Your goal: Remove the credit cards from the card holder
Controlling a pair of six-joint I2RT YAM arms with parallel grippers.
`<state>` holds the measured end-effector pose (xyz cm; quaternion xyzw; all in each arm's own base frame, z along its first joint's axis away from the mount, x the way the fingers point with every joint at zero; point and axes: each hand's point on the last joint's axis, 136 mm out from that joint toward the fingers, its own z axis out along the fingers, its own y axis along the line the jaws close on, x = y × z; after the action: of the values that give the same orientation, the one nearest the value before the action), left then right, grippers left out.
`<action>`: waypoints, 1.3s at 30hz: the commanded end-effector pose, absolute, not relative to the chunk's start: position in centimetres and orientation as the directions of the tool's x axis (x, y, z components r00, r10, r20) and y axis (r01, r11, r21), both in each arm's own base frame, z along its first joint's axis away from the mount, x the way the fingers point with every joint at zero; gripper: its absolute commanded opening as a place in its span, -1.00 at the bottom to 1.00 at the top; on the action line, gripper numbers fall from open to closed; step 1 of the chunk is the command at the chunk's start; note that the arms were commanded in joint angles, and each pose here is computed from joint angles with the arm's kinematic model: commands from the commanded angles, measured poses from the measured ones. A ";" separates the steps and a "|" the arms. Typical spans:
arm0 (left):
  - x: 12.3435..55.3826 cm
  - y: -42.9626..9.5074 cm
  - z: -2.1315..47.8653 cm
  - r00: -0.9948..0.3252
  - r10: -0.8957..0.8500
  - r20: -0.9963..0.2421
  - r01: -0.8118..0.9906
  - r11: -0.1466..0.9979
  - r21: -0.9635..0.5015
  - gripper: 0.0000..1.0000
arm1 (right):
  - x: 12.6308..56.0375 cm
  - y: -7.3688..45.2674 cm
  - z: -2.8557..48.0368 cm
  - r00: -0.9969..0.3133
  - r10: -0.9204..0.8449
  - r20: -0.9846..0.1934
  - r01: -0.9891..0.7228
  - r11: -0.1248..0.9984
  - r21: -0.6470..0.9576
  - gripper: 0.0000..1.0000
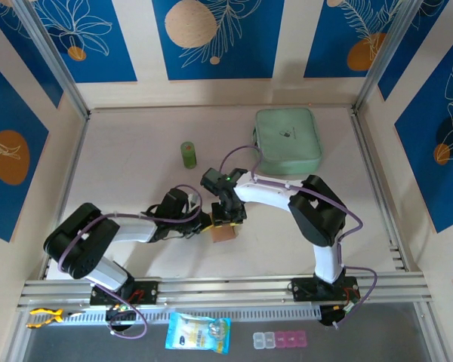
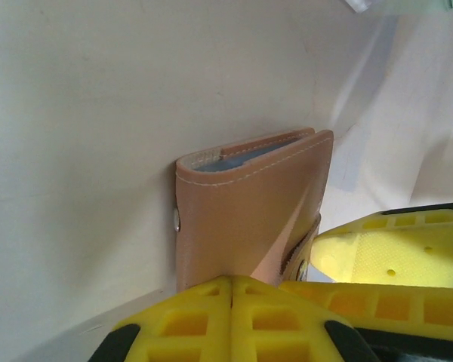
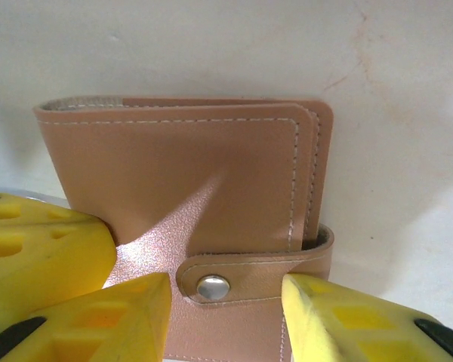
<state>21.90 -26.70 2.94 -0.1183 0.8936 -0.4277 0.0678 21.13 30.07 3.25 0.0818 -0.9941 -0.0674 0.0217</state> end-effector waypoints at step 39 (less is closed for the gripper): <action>20.8 -25.5 0.7 -0.972 -0.234 0.017 -0.182 0.707 -0.683 -1.00 | 22.2 27.3 4.1 -0.991 -0.137 -0.014 -0.137 0.989 0.051 -0.39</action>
<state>22.00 -27.06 2.92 -0.1058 0.9008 -0.4174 0.0560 21.93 29.02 3.50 0.0784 -0.9958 -0.0476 0.0065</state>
